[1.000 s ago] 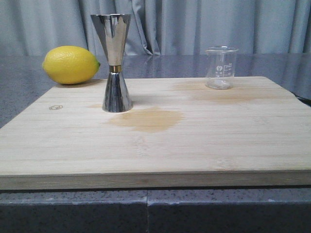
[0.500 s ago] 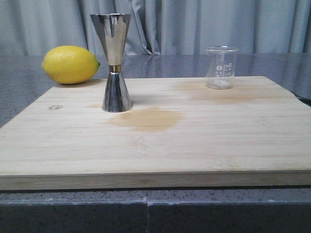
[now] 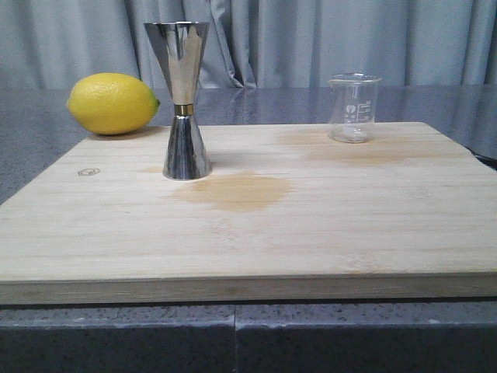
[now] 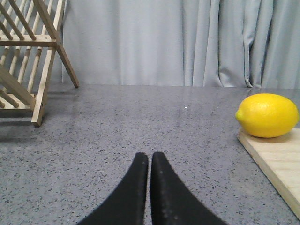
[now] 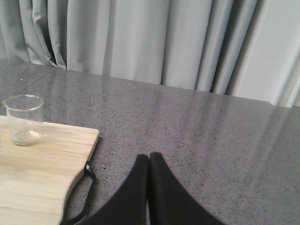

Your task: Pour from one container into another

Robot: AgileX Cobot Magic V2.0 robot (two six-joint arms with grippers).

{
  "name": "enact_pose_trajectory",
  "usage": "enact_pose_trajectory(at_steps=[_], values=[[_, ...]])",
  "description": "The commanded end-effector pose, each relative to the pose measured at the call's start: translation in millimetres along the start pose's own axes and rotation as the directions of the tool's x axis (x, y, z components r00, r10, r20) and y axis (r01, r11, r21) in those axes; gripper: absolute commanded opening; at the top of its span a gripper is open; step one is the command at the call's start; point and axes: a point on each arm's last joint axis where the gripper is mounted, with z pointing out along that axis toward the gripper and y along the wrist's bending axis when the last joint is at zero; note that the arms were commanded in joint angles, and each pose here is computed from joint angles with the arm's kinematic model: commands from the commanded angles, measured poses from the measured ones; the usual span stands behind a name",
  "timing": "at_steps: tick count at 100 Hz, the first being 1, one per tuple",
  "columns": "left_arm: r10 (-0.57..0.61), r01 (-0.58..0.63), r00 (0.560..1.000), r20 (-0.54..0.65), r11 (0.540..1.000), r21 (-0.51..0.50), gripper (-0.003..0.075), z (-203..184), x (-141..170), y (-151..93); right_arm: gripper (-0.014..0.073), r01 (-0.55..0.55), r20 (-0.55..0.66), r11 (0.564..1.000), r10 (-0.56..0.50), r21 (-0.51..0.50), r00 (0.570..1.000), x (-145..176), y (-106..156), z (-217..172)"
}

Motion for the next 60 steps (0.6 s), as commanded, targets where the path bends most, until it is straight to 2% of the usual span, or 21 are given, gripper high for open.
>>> enact_pose_trajectory(at_steps=[1,8,29,46,60], values=[[-0.007,0.006,0.998,0.065,1.000,0.005,-0.0019,-1.0,1.7,-0.1,-0.0072,-0.024,0.075,1.000,0.025,-0.015,0.997,-13.0,0.4,-1.1],[-0.007,0.006,0.998,0.065,1.000,0.005,-0.0019,-1.0,1.7,-0.1,-0.0072,-0.126,0.067,0.991,0.129,-0.050,0.989,-12.7,2.9,-1.1],[-0.007,0.006,0.998,0.065,1.000,0.005,-0.0019,-1.0,1.7,-0.1,-0.0072,-0.068,0.127,0.993,0.081,-0.099,0.989,-5.0,9.6,-6.5],[-0.007,0.006,0.998,0.065,1.000,0.005,-0.0019,-1.0,1.7,-0.1,-0.0072,-0.109,0.197,0.994,0.106,0.002,0.975,23.7,9.4,-8.5],[-0.007,0.006,0.998,0.065,1.000,0.005,-0.0019,-1.0,1.7,-0.1,-0.0072,-0.174,0.149,0.983,0.165,0.052,0.975,42.7,9.5,-4.3]])
